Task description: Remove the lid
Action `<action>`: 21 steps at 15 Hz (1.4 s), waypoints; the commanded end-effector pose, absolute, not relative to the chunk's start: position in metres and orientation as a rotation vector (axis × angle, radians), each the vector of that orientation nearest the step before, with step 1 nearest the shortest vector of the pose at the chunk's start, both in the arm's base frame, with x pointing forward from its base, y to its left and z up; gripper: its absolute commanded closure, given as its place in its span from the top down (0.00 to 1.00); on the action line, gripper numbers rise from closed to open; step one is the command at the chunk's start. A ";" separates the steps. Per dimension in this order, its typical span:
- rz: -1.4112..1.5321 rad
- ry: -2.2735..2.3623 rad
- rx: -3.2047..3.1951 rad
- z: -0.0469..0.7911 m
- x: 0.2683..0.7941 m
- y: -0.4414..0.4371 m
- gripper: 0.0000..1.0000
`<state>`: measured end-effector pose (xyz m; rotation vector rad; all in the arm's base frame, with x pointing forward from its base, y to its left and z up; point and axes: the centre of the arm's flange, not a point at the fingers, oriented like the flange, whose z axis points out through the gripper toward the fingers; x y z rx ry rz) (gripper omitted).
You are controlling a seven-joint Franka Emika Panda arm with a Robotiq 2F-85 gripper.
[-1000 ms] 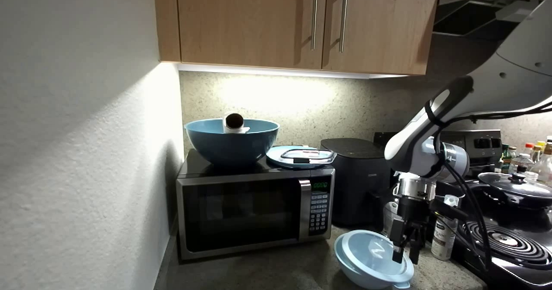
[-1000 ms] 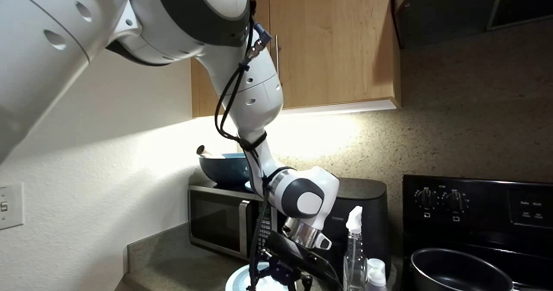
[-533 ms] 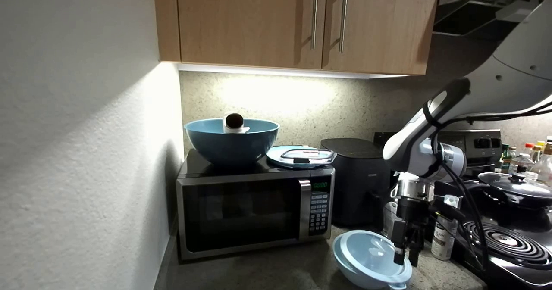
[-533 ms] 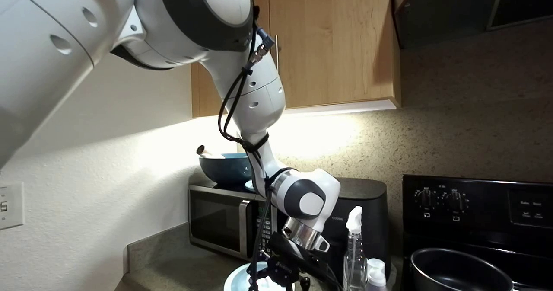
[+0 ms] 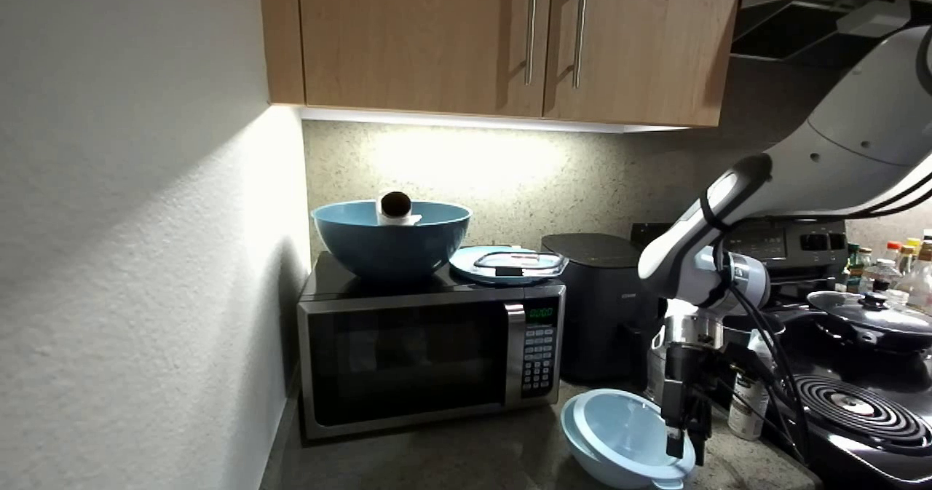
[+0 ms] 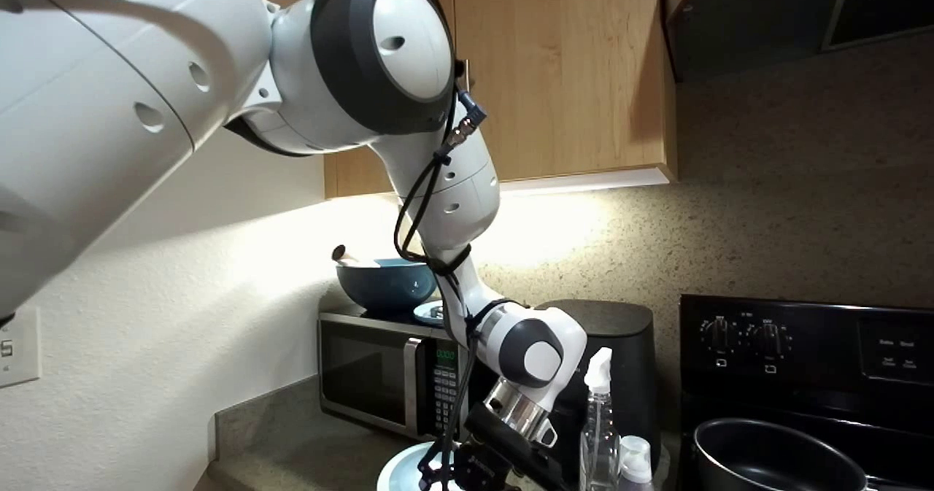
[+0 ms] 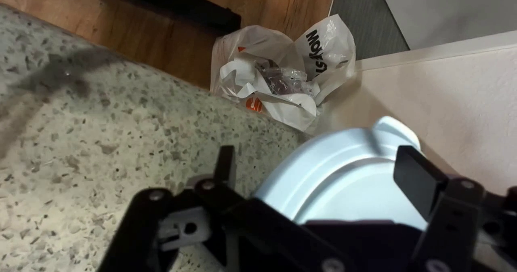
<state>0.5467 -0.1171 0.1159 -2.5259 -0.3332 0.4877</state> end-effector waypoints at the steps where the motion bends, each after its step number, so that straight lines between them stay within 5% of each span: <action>1: 0.525 -0.396 -2.485 0.102 0.558 -0.128 1.00; 2: 0.533 -0.396 -2.483 0.100 0.559 -0.129 1.00; 3: 0.537 -0.400 -2.479 0.099 0.560 -0.130 0.75; 15: 0.469 -0.368 -2.499 0.113 0.567 -0.139 0.02; 16: 0.459 -0.355 -2.515 0.115 0.567 -0.139 0.01; 17: 0.486 -0.368 -2.509 0.107 0.569 -0.136 0.39; 18: 0.484 -0.368 -2.510 0.108 0.569 -0.137 0.10; 21: 0.485 -0.369 -2.509 0.107 0.569 -0.136 0.23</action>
